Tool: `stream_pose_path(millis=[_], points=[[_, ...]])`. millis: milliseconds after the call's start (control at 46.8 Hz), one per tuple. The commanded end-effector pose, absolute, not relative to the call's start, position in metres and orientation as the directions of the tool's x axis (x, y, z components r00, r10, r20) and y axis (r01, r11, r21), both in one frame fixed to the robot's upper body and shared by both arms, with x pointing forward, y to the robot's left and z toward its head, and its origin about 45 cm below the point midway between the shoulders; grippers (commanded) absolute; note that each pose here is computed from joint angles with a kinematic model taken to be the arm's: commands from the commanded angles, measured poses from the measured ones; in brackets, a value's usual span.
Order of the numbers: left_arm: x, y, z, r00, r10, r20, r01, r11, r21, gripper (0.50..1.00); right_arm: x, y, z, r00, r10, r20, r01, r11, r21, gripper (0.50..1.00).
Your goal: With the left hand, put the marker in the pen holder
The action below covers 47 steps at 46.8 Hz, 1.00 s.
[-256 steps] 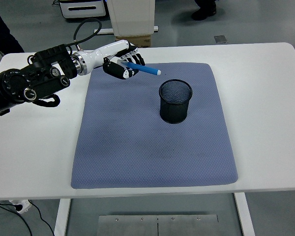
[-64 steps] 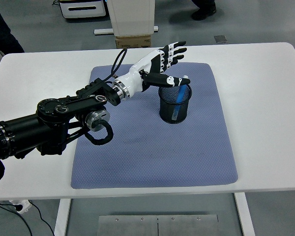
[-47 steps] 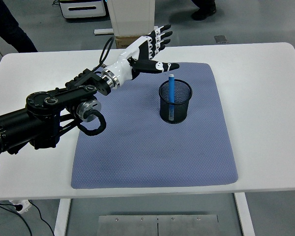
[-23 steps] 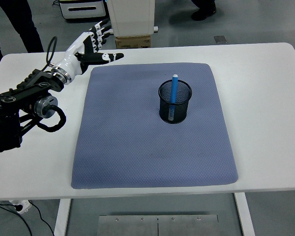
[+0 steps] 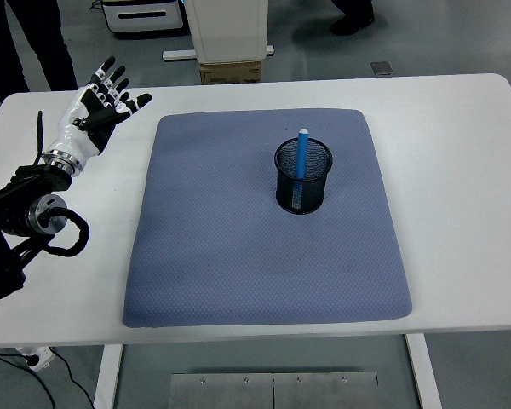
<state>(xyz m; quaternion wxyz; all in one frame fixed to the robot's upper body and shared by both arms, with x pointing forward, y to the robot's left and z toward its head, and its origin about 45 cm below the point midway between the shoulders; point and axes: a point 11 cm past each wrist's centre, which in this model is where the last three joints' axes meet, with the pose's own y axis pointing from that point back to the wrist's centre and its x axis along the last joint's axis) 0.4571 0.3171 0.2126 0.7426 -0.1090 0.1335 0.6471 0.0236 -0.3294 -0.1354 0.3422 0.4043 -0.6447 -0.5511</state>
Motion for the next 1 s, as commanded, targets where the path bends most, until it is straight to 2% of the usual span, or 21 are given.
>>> stream_pose_path(millis=[0,299,983], points=[[0.455,0.322,0.207,0.112,0.918,-0.38,-0.992,0.128,0.016,1.0,0.024,-0.329,-0.135,-0.439,-0.899,-0.004,-0.144,0.066,0.987,1.0],[0.445,0.344,0.187,0.039,0.902,-0.431,-0.997,0.067,0.049,1.0,0.024,-0.329,-0.135,-0.439,-0.899,-0.004,-0.144,0.066,0.987,1.0],[0.439,0.35,0.178,0.015,0.889,-0.457,-0.997,0.045,0.055,1.0,0.026,-0.325,-0.135,-0.439,-0.898,-0.021,-0.15,0.051,0.987,1.0]])
